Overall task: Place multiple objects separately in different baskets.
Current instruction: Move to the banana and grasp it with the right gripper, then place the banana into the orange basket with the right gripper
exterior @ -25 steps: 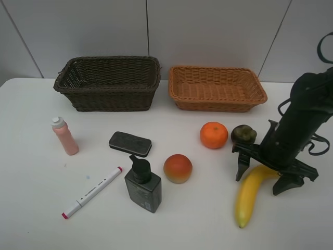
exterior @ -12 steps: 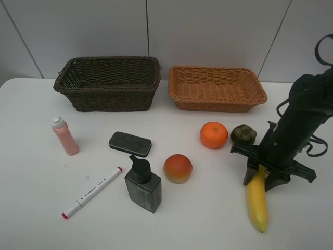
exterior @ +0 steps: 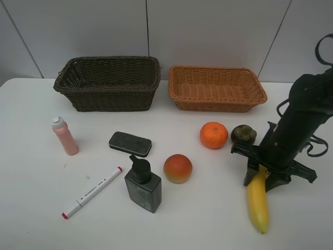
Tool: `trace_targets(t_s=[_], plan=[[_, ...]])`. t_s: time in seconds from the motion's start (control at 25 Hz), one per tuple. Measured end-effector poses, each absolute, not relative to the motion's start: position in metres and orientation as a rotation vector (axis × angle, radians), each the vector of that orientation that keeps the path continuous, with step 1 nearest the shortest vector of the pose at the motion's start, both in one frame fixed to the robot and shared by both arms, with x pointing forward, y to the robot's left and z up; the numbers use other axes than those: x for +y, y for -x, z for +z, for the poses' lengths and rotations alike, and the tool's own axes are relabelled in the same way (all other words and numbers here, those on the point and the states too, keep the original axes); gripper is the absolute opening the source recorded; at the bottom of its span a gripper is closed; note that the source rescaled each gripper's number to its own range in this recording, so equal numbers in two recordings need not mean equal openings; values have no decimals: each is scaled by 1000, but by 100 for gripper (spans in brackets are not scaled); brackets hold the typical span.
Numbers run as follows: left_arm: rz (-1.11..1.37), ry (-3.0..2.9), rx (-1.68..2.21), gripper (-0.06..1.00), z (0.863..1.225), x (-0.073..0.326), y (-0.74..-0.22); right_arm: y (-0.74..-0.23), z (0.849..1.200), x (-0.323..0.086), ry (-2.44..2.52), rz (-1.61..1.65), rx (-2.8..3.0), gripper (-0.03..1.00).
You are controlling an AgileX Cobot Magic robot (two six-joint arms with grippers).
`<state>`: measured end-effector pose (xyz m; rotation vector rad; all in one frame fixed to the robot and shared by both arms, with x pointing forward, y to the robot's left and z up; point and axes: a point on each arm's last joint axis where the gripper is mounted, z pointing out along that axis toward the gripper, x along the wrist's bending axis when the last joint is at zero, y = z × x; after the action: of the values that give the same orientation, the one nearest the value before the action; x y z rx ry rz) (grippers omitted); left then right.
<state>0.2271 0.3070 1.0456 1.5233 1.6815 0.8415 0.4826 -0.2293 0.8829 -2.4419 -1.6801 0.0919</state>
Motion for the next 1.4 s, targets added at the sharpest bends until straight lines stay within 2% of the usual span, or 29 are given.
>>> trace_targets(t_s=[0.04,0.16,0.48,0.56,0.68,0.88,1.08,1.4], plan=[[841,-1523,1682,100,1046,307,-227,-482,886,-229,2436,99,-1681,3],[841,-1523,1682,100,1046,307,-227,-490,924,-230,2414,59,-1769,3],[841,-1523,1682,100,1046,307,-227,-535,1058,-238,2340,-272,-2367,3],[841,-1523,1682,100,1046,307,-227,-551,1080,-237,2271,-372,-2539,3],[841,-1523,1682,100,1046,307,-227,-577,1096,-231,2086,-471,-2799,3],[841,-1523,1682,100,1046,307,-227,-620,1083,-211,1476,-406,-3289,3],[841,-1523,1682,100,1046,307,-227,-654,1044,-172,724,-242,-3639,3],[841,-1523,1682,100,1046,307,-227,-682,978,-130,346,-237,-3716,3]])
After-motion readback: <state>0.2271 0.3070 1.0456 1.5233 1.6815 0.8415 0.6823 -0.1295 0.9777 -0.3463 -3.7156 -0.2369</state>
